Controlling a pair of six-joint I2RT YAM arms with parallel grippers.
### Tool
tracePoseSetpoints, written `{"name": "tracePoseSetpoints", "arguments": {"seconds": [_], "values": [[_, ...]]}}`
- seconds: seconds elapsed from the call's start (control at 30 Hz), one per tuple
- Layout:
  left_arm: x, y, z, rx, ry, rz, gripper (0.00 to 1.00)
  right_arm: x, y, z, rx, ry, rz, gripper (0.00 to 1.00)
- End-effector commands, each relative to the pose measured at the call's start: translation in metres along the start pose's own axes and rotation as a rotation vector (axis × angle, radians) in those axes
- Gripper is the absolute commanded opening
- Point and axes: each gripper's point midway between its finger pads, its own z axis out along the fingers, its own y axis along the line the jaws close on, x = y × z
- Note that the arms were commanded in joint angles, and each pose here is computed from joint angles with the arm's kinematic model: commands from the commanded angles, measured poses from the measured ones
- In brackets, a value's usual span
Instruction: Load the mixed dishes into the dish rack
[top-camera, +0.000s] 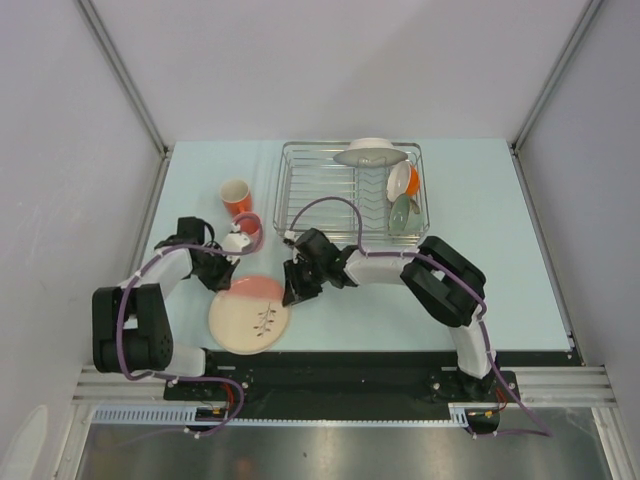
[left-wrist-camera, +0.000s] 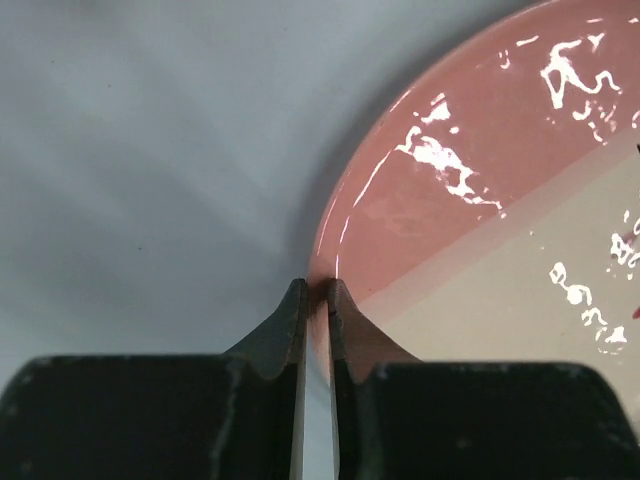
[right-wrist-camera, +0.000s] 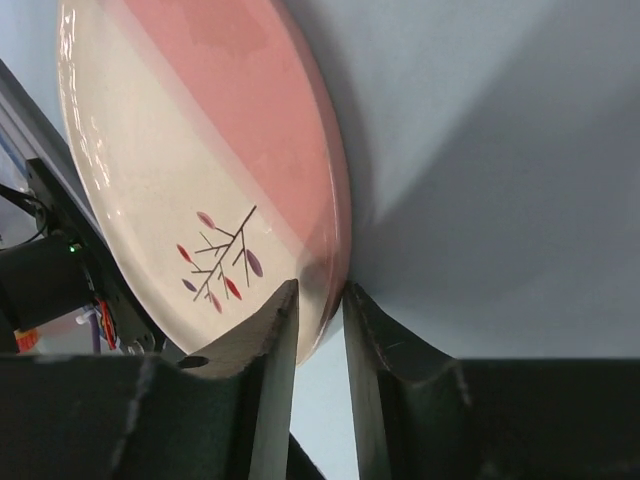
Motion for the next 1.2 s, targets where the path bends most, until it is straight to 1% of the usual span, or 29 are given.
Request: {"name": "tracePoseSetpoints", "arguments": {"seconds": [0.0,0.17,0.2,0.27,0.3,0.37,0.47,0.5,0.57,0.6,0.63,0.67,0.7,0.77,0.93,1.0,1.03,1.07,1.1,1.17], "values": [[0.001,-0.013,0.022,0.051,0.021,0.048,0.11,0.025,-0.002,0.019,0.084,0.038,-0.089,0.29],[-0.018,-0.020,0.025,0.073,0.010,0.070,0.11,0.024,0.004,0.018,0.119,0.027,-0.130,0.28],[-0.019,-0.022,0.026,0.078,0.010,0.074,0.11,0.024,0.003,0.018,0.132,0.022,-0.132,0.20],[-0.022,-0.025,0.026,0.084,0.006,0.074,0.11,0.024,0.006,0.017,0.134,0.017,-0.145,0.09],[-0.024,-0.026,0.026,0.085,0.000,0.078,0.12,0.023,0.005,0.017,0.146,0.012,-0.149,0.00],[-0.030,-0.024,0.021,0.074,-0.017,0.082,0.14,0.020,0.003,0.016,0.177,-0.004,-0.162,0.00],[-0.037,-0.023,0.011,0.060,-0.025,0.090,0.37,0.020,-0.003,0.012,0.227,-0.016,-0.177,0.00],[-0.040,-0.023,0.004,0.052,-0.030,0.093,0.58,0.019,-0.008,0.009,0.274,-0.032,-0.195,0.00],[-0.047,-0.021,-0.006,0.030,-0.046,0.107,0.78,0.018,-0.015,0.004,0.331,-0.047,-0.213,0.00],[-0.052,-0.020,-0.016,0.009,-0.068,0.119,0.89,0.014,-0.022,-0.003,0.394,-0.071,-0.236,0.00],[-0.055,-0.020,-0.021,0.000,-0.078,0.125,0.91,0.012,-0.023,-0.007,0.420,-0.083,-0.247,0.00],[-0.061,-0.020,-0.027,-0.005,-0.098,0.141,0.93,0.010,-0.029,-0.013,0.466,-0.098,-0.255,0.00],[-0.062,-0.022,-0.034,-0.008,-0.107,0.146,0.95,0.006,-0.025,-0.019,0.472,-0.116,-0.275,0.00],[-0.064,-0.025,-0.041,-0.002,-0.119,0.160,0.96,0.000,-0.026,-0.028,0.511,-0.148,-0.290,0.00],[-0.067,-0.024,-0.052,0.013,-0.159,0.182,0.97,-0.017,-0.006,-0.056,0.517,-0.228,-0.356,0.00],[-0.071,-0.032,-0.054,0.067,-0.184,0.178,0.97,-0.023,0.001,-0.062,0.512,-0.254,-0.376,0.00],[-0.073,-0.026,-0.058,0.071,-0.199,0.159,0.97,-0.024,0.008,-0.067,0.505,-0.265,-0.398,0.00],[-0.071,-0.030,-0.059,0.105,-0.195,0.140,0.97,-0.027,0.011,-0.070,0.508,-0.283,-0.405,0.00],[-0.076,-0.034,-0.061,0.139,-0.224,0.130,0.96,-0.027,0.015,-0.071,0.504,-0.290,-0.414,0.00],[-0.080,-0.035,-0.060,0.183,-0.228,0.107,0.97,-0.029,0.024,-0.077,0.491,-0.310,-0.430,0.00]]}}
